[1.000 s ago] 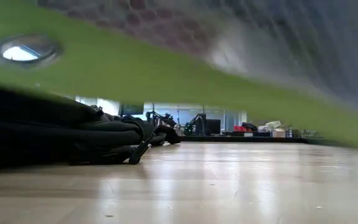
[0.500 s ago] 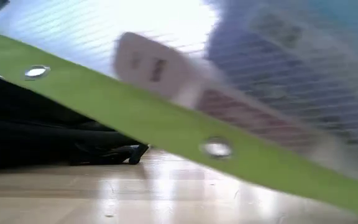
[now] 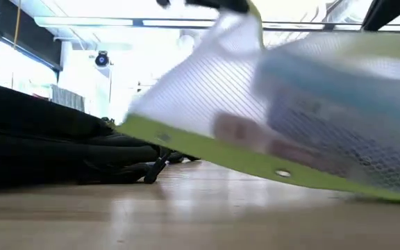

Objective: Unpack backpack
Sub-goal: Close the green zip bag, then put the green zip bag into the black backpack

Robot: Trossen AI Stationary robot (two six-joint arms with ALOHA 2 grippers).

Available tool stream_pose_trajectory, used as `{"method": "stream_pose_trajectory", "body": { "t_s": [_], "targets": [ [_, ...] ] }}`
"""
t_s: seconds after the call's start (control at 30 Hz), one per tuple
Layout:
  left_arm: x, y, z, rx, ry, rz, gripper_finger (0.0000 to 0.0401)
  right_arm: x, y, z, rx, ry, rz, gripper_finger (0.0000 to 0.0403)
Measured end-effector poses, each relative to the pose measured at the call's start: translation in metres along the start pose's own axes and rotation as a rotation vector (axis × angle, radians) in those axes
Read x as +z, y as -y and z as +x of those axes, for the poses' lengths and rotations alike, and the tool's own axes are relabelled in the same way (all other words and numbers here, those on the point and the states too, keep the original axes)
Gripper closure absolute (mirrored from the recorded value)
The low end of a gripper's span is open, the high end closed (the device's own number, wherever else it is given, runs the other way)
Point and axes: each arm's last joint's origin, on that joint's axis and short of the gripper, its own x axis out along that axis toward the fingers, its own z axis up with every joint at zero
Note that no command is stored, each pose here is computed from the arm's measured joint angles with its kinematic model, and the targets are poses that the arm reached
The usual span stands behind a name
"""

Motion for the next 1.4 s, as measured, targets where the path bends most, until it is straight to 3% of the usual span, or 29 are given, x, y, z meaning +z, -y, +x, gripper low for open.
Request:
{"method": "stream_pose_trajectory", "body": {
  "t_s": [0.13,0.23,0.37,0.6,0.8,1.0,1.2,1.3,1.4],
  "targets": [
    [-0.006,-0.009,0.026,-0.085,-0.062,-0.085,0.0380,0.000,0.012,-0.001,0.063,-0.064,-0.003,0.0392],
    [-0.011,-0.008,0.035,-0.187,-0.099,-0.086,0.0352,-0.001,0.011,-0.002,0.111,-0.110,0.003,0.0361],
    [-0.011,-0.009,0.032,-0.234,-0.122,0.011,0.0317,-0.008,0.006,-0.005,0.133,-0.127,0.011,0.0303],
    [0.024,-0.002,-0.011,-0.341,-0.218,0.291,0.0289,-0.035,-0.013,0.001,0.100,-0.115,-0.046,0.0212],
    [0.035,0.001,-0.053,-0.468,-0.444,0.208,0.0281,-0.047,-0.049,0.000,0.249,0.088,0.006,0.0184],
    [0.005,0.015,-0.083,-0.590,-0.786,0.157,0.0265,-0.050,-0.087,-0.005,0.439,0.376,-0.001,0.0183],
    [-0.023,0.017,-0.111,-0.512,-1.111,0.177,0.0235,-0.053,-0.105,0.011,0.516,0.529,-0.020,0.0183],
    [-0.030,0.010,-0.124,-0.419,-1.260,0.165,0.0221,-0.059,-0.108,0.022,0.544,0.506,-0.032,0.0183],
    [-0.036,0.009,-0.134,-0.402,-1.293,0.206,0.0211,-0.063,-0.109,0.029,0.567,0.468,-0.033,0.0183]
  ]
}}
